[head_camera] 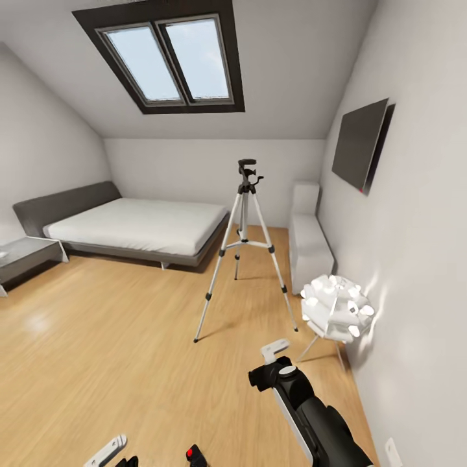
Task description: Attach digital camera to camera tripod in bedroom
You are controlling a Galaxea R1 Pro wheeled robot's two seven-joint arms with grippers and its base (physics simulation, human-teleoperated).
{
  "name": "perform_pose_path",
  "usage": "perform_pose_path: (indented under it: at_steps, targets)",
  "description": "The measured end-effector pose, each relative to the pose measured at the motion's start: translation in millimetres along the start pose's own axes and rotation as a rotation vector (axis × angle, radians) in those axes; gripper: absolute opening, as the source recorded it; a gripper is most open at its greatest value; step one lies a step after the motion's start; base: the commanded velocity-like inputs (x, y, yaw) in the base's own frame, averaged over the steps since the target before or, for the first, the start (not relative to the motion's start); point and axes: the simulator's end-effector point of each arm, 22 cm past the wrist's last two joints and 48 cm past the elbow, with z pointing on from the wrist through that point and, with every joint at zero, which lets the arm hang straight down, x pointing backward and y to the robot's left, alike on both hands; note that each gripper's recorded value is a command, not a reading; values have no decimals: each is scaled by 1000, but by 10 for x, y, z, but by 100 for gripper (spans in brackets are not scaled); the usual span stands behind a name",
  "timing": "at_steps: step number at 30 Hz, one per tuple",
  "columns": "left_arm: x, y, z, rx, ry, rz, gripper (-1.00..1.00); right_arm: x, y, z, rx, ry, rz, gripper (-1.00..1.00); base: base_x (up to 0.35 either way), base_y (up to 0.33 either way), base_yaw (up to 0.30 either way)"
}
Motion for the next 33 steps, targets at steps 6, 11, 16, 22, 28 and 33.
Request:
perform_pose_path:
  at_steps: [6,11,16,22,28,33]
  targets:
    - [8,-17,-1,1,1,6,100,22,-2,7,-1,2,0,100,58,-290,151]
    - [8,-19,-1,2,1,7,100,48,-6,16,0,3,-1,100,130,-269,60]
    - [27,-21,6,8,8,0,100,62,-5,23,-1,5,-1,100,77,-130,22]
    - [-61,-217,-20,54,-1,-44,100,60,-1,30,-4,2,2,100,24,-40,7]
    - [-68,-419,27,110,14,-56,100,53,1,69,-4,-16,7,100,7,-11,2]
    - [-49,-897,356,137,128,3,100,-57,-132,-82,7,-13,18,100,1,-2,0]
